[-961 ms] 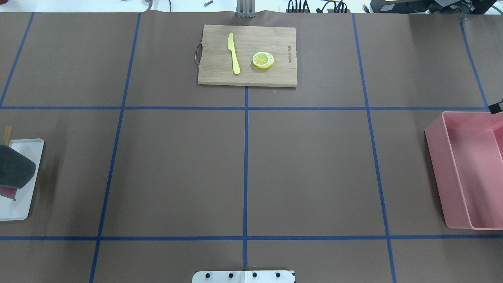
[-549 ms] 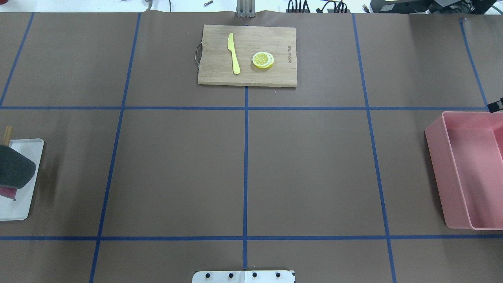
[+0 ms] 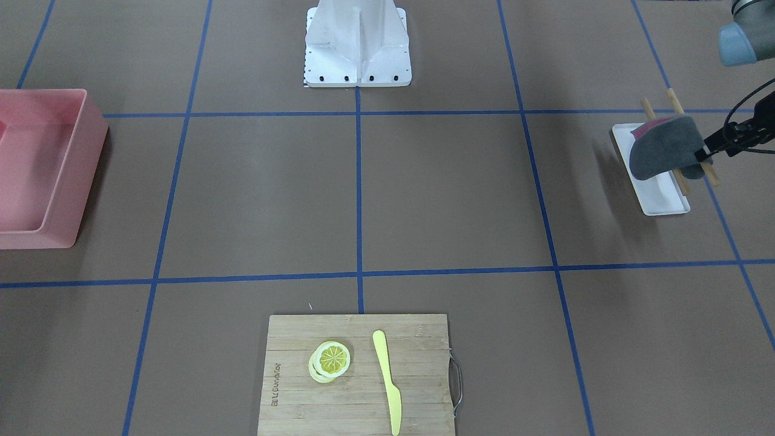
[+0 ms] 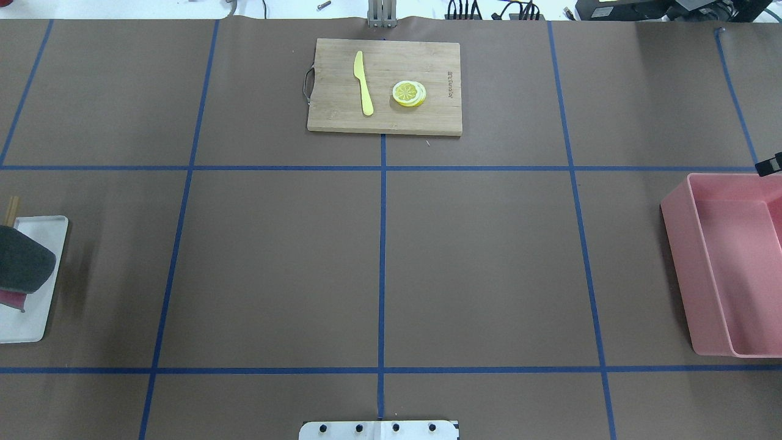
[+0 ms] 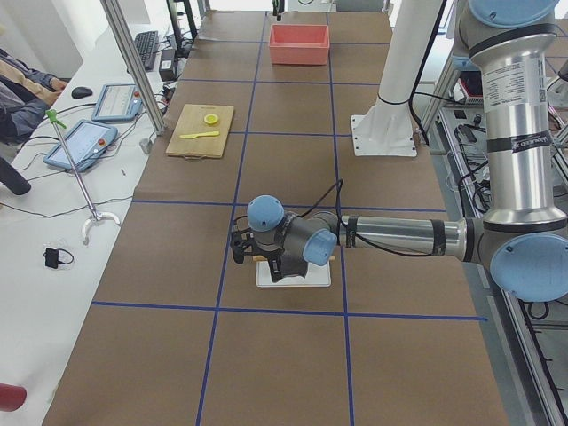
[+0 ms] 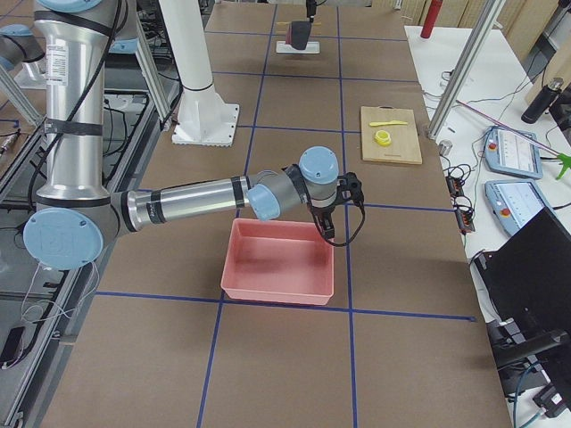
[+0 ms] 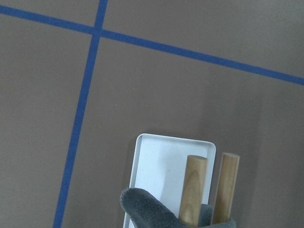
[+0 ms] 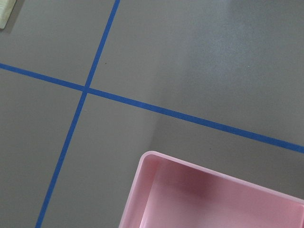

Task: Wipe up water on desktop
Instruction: 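Reach the left gripper to the grey cloth on the white tray and grasp it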

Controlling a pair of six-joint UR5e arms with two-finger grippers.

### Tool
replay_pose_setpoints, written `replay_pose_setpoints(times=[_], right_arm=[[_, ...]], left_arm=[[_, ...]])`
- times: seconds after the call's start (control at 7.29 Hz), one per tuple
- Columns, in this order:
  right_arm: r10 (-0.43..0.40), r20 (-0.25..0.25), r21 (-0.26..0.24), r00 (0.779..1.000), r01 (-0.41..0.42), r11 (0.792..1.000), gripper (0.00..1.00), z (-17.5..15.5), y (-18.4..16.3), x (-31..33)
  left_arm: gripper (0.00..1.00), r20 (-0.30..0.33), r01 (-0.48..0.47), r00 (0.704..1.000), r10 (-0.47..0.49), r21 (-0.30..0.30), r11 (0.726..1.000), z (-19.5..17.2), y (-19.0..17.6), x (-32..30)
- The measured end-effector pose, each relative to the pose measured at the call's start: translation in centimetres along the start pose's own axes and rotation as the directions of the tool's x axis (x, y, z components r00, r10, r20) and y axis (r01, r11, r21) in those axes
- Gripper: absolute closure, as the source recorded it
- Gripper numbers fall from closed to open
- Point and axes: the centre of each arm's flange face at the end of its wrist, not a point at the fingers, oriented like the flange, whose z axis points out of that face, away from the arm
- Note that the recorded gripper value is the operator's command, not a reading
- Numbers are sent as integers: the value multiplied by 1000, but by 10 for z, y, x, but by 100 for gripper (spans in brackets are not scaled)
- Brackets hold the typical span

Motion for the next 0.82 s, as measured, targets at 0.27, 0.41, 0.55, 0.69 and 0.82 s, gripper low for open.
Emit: replay_pose_setpoints(times=[0.27,0.41,0.55,0.69,0.82], right_arm=[[0,1,-5,1000,0,1000,0,2,0,-1],[0,1,-6,1000,0,1000,0,3,0,-1],[0,2,-6,1000,0,1000,0,3,0,-1],[-1,1,-7,1000,1,1000,0,3,0,-1],[-1,1,-7,1000,1,1000,0,4,0,-1]], left_arm=[[77,-18,1,1000,-2,-27,1000,3,7,3],[86,-34,-2,999,0,-38,999,1,11,6],[93,-41,-5,999,3,-41,999,-2,17,7],[85,-46,-7,999,5,-42,999,-5,23,7],[75,-48,-9,999,7,-42,999,-7,27,8]])
